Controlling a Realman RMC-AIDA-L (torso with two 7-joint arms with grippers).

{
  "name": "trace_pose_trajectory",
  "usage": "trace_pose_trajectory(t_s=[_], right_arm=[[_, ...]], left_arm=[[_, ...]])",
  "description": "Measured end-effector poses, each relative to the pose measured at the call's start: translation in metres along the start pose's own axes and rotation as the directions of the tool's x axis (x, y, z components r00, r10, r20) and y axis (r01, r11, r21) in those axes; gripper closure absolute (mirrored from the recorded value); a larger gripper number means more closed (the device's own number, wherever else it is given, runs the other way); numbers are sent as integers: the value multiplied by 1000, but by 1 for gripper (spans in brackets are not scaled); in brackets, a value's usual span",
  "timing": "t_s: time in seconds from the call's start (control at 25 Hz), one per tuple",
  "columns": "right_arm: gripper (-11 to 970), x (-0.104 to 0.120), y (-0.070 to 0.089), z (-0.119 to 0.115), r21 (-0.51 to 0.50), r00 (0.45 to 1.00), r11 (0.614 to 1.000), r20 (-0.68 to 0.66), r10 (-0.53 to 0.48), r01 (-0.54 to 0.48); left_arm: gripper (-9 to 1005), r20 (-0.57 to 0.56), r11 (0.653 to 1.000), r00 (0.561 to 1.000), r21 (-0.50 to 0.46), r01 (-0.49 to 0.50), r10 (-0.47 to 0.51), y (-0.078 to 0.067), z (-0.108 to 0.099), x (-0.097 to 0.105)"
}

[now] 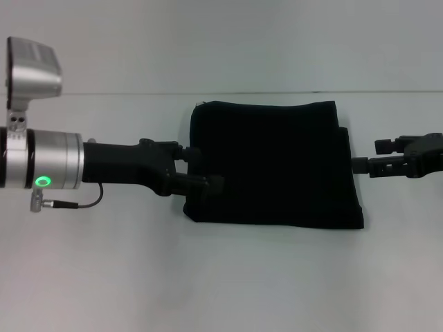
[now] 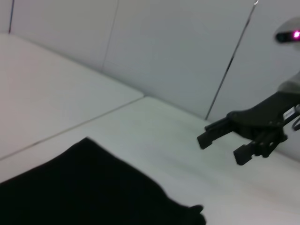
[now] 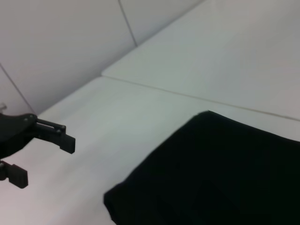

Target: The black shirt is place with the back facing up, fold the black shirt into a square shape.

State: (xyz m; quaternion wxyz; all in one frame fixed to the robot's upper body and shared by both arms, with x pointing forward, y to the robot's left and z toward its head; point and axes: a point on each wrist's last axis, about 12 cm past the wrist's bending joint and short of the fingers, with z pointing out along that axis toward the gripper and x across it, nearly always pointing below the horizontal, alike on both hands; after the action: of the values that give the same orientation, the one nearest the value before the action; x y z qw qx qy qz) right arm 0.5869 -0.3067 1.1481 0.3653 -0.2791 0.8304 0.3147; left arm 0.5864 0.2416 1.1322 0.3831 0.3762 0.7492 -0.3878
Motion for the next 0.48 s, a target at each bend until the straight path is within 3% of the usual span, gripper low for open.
trace_pose_trajectory(t_s=[0.2,0.48], right_arm=[[32,-2,0,3,6,1000,1000,-5,7,-7],[32,-1,1,4,5,1000,1000,-7,21,-21]], left_arm=[[109,-58,998,998,-50,28,-31,6,8,-5],[108,-36,991,996,-110,81,-86,13,4,-9]])
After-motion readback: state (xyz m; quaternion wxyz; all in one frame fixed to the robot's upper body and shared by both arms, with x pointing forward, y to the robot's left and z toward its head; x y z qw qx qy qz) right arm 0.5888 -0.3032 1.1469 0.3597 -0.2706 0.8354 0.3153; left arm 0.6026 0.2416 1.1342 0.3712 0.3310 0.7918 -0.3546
